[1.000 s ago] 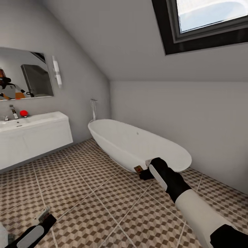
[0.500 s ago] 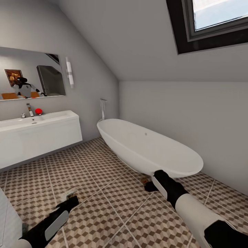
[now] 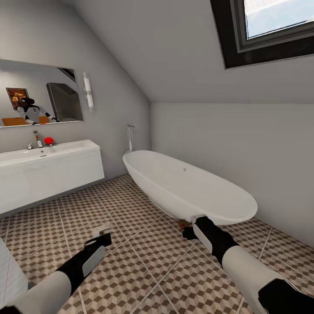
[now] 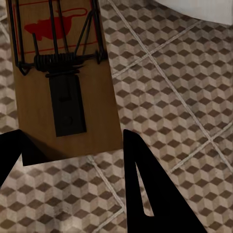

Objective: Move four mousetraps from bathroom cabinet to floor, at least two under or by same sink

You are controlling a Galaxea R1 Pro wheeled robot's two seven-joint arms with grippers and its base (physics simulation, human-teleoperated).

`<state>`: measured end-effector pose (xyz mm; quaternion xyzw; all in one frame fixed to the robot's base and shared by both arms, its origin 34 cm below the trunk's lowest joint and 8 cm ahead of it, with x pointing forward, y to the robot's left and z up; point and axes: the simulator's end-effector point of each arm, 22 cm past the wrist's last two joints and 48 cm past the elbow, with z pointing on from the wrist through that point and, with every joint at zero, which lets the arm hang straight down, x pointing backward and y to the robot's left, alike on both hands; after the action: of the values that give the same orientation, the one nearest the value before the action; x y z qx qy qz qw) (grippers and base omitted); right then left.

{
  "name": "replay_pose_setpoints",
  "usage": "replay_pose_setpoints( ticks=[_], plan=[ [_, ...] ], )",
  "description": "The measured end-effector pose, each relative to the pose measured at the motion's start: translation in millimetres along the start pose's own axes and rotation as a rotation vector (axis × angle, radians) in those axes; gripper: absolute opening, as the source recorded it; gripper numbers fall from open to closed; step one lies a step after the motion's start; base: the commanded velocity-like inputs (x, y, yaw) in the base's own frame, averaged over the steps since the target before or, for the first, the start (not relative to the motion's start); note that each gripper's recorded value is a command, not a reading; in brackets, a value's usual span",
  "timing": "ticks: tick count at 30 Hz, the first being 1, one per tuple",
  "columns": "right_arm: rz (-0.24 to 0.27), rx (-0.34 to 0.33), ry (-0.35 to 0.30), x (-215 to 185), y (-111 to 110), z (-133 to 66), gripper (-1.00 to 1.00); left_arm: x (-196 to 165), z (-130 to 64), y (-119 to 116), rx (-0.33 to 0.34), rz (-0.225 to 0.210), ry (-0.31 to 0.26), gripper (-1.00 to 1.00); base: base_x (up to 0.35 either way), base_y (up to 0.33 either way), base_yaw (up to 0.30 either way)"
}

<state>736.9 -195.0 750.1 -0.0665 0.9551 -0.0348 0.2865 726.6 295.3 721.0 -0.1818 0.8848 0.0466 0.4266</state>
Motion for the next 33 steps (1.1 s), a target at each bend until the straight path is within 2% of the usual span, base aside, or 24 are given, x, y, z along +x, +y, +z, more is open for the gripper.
replay_pose_setpoints(
  ticks=[10, 15, 19, 23, 27, 33],
  plan=[
    [0.003, 0.004, 0.008, 4.9, -2.0, 2.9, -1.00, -8.5, -3.8, 39.4, -0.194, 0.002, -0.014, -1.00, 0.000, 0.000, 0.000],
    [0.002, 0.005, 0.027, 12.3, -0.8, 5.5, -1.00, -8.3, -4.9, 39.5, -0.202, 0.004, -0.015, -1.00, 0.048, 0.000, 0.000],
    [0.003, 0.019, 0.076, 34.4, -3.8, 13.9, -1.00, -8.8, -5.2, 38.2, -0.199, 0.007, -0.019, -1.00, 0.234, 0.000, 0.000],
    [-0.002, 0.027, 0.087, 46.9, -0.3, 20.7, -1.00, -9.6, -5.5, 36.5, -0.195, 0.006, -0.023, -1.00, 0.298, 0.000, 0.000],
    [-0.036, 0.032, 0.070, 50.3, 14.4, 24.5, -1.00, -12.6, -7.2, 27.4, -0.178, 0.004, -0.031, -1.00, 0.316, 0.000, 0.000],
    [-0.084, 0.053, 0.067, 52.5, 16.2, 25.6, -1.00, -14.5, -8.0, 23.7, -0.171, 0.002, -0.037, -1.00, 0.321, 0.000, 0.000]
  ],
)
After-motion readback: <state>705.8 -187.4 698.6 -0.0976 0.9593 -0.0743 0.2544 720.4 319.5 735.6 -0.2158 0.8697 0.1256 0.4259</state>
